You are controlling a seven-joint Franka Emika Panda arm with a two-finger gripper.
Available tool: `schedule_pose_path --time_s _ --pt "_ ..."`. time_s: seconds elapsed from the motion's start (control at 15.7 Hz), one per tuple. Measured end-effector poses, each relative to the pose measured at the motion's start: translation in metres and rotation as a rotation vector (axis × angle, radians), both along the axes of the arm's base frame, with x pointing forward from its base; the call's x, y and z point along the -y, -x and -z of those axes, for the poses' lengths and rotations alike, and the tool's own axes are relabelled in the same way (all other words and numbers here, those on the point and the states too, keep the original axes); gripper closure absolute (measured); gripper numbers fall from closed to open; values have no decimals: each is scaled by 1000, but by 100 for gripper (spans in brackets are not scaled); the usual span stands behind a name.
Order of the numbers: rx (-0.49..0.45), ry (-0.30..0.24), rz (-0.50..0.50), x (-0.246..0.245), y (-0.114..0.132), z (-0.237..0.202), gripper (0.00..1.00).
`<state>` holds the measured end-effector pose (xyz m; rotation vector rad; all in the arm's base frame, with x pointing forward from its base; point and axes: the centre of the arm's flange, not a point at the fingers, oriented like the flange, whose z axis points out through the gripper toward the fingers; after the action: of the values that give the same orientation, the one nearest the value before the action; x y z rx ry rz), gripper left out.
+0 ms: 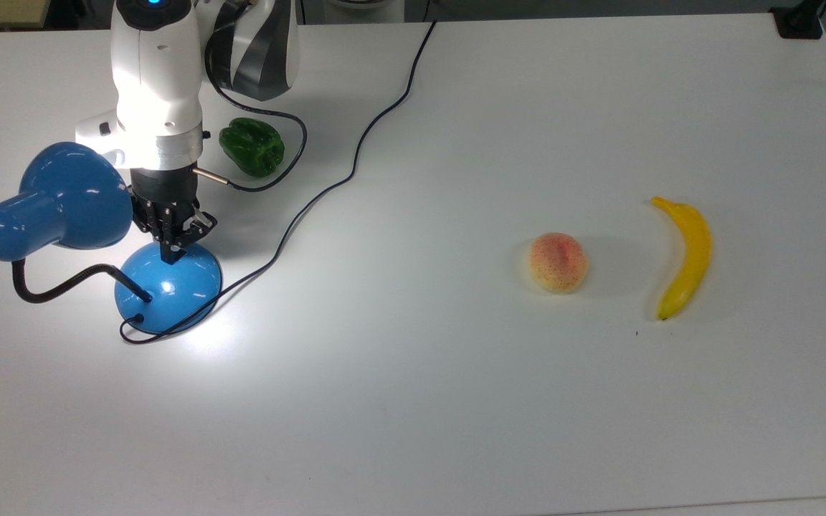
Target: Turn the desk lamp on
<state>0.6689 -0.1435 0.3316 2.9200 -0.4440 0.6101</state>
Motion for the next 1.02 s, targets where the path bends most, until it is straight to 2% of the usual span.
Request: schedule_pose_path --time_s 0.57,0.76,1.02 --pt "-13 2 -3 -2 1 -2 99" --pt "-122 -10 2 -13 9 -14 99" --pt "-234 -16 -44 -61 21 -52 99"
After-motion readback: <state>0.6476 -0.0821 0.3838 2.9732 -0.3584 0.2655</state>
